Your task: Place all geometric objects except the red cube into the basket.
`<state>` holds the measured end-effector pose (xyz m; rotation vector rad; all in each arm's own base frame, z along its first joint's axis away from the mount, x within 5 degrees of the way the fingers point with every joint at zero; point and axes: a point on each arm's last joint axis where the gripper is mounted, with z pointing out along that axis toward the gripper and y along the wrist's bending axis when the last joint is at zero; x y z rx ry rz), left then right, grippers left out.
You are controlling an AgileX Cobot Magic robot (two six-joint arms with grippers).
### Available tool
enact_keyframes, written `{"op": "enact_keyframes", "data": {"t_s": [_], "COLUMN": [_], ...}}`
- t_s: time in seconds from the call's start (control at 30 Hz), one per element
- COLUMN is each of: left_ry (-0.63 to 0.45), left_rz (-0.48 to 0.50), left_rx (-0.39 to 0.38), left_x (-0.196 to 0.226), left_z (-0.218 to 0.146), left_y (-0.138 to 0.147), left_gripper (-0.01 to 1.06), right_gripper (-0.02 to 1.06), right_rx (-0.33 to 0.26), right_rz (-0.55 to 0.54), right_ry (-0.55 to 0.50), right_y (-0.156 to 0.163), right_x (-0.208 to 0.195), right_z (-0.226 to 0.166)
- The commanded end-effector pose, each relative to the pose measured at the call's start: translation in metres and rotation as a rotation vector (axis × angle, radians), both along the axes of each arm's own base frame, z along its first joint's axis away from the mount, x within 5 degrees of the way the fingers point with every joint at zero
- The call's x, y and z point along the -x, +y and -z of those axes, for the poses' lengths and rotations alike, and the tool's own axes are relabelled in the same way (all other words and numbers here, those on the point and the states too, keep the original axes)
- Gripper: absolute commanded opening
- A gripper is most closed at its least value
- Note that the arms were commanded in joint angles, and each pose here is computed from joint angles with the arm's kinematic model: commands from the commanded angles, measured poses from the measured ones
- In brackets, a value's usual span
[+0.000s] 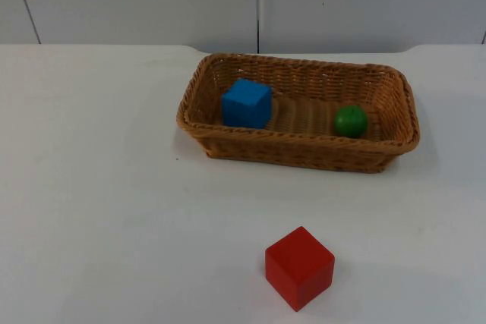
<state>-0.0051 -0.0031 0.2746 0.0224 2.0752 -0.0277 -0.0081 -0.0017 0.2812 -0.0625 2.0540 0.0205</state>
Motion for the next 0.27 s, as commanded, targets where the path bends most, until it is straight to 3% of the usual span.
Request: {"op": "enact_keyframes", "data": {"t_s": [0.0,0.23], "left_ry": [-0.011,-0.011], "left_rz": [-0.027,-0.084], "left_rx": [0.003,0.002], "left_x": [-0.0004,-0.0006], "left_z": [0.0003,0.0003], "left_y": [0.0002,-0.0001], "left_gripper": [1.05,1.05], "right_gripper": [1.05,1.05], "right_rx": [0.005,0.003], "right_rz": [0.002,0.003], "right_ry": [-0.012,-0.011], "right_y": [0.0003,0.0003], "right_x": [-0.0007,-0.0007], "right_z": [0.0007,0.0007]}}
